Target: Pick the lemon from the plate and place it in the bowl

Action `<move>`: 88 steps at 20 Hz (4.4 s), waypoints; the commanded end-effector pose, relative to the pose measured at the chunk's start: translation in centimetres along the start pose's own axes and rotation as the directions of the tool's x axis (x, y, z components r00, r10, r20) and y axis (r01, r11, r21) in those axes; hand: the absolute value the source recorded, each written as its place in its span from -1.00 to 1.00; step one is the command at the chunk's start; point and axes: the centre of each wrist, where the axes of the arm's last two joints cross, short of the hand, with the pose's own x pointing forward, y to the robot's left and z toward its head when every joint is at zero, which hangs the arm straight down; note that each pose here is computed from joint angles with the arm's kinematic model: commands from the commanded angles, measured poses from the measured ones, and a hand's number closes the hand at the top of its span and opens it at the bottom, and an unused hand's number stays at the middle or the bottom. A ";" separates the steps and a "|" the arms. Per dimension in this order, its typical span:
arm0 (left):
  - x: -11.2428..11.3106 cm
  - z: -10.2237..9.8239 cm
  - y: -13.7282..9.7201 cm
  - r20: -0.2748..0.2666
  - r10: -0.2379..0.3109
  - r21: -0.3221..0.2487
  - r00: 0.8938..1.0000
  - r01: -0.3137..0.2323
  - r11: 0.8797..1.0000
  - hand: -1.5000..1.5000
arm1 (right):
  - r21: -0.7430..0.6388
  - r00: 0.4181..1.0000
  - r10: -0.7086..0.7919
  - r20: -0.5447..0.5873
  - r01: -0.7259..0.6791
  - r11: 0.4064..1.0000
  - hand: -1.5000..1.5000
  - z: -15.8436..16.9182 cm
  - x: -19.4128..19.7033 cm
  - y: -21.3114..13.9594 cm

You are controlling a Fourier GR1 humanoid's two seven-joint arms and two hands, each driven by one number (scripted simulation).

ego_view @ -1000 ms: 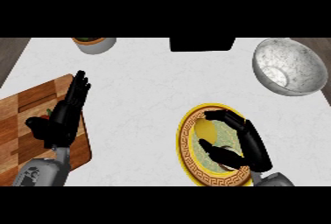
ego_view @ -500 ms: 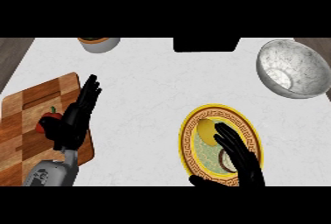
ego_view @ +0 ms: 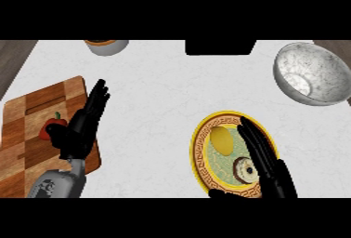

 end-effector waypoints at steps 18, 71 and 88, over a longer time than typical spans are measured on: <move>-2.4 -0.2 0.0 -0.006 0.010 0.012 1.000 -0.010 1.000 0.00 | 0.275 0.955 0.119 -0.270 -0.042 0.960 -1.00 0.4 -3.2 -0.1; -0.6 0.5 0.3 0.005 0.005 -0.008 1.000 -0.005 1.000 0.00 | 0.450 0.974 0.178 -0.142 -0.097 0.888 1.00 -1.6 -12.4 8.4; -0.2 0.5 -0.1 0.000 0.018 0.019 1.000 -0.018 1.000 0.00 | 0.412 0.952 -0.305 0.016 0.272 0.870 1.00 -3.1 -12.2 -8.7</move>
